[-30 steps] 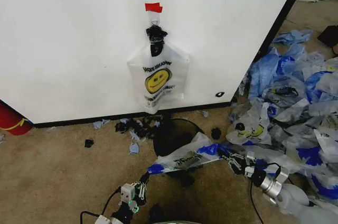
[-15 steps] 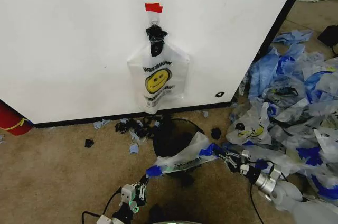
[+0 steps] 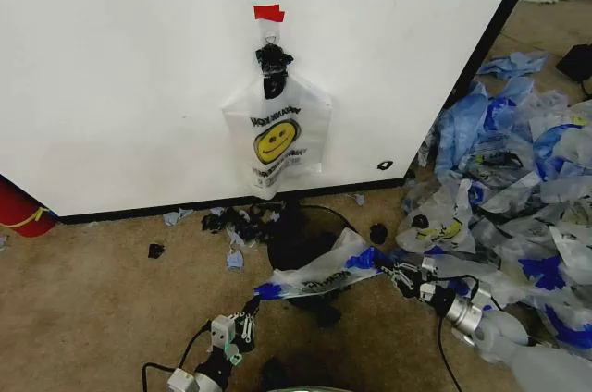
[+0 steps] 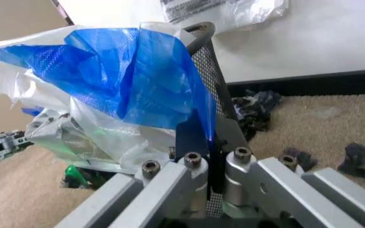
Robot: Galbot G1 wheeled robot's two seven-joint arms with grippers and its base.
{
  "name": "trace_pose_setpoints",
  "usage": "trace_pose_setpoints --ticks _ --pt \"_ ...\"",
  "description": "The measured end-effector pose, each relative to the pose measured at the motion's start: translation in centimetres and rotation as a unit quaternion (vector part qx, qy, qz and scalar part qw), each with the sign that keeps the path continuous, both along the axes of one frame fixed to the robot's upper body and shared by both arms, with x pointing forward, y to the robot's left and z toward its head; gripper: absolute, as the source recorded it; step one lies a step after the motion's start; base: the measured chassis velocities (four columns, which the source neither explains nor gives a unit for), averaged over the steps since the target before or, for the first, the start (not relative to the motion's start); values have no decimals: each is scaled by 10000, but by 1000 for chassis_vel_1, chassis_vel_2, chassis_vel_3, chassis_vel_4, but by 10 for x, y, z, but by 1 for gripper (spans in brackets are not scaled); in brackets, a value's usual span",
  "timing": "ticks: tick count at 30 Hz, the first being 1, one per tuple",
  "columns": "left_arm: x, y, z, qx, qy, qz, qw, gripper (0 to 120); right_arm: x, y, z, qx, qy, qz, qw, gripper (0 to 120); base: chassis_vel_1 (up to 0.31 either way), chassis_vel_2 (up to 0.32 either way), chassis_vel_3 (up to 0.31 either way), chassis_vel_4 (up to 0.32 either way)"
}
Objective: Pick up the garbage bag from the wall and place it over the trash bin.
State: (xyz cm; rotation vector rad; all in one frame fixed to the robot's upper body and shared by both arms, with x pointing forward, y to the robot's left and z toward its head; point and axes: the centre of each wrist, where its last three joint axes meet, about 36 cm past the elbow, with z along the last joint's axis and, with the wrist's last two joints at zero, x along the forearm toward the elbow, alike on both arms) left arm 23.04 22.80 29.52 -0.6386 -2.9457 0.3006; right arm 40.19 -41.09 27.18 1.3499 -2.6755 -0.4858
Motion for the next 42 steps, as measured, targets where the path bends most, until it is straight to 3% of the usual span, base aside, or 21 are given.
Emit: trace_pose_setpoints --ticks 28,42 --pt "7 1 -7 -244 212 -164 9993 0 5 19 -10 104 329 3 9994 0 0 0 0 0" --pt "18 0 -17 -246 341 73 9991 0 10 26 -19 78 388 -95 9992 0 0 0 0 0"
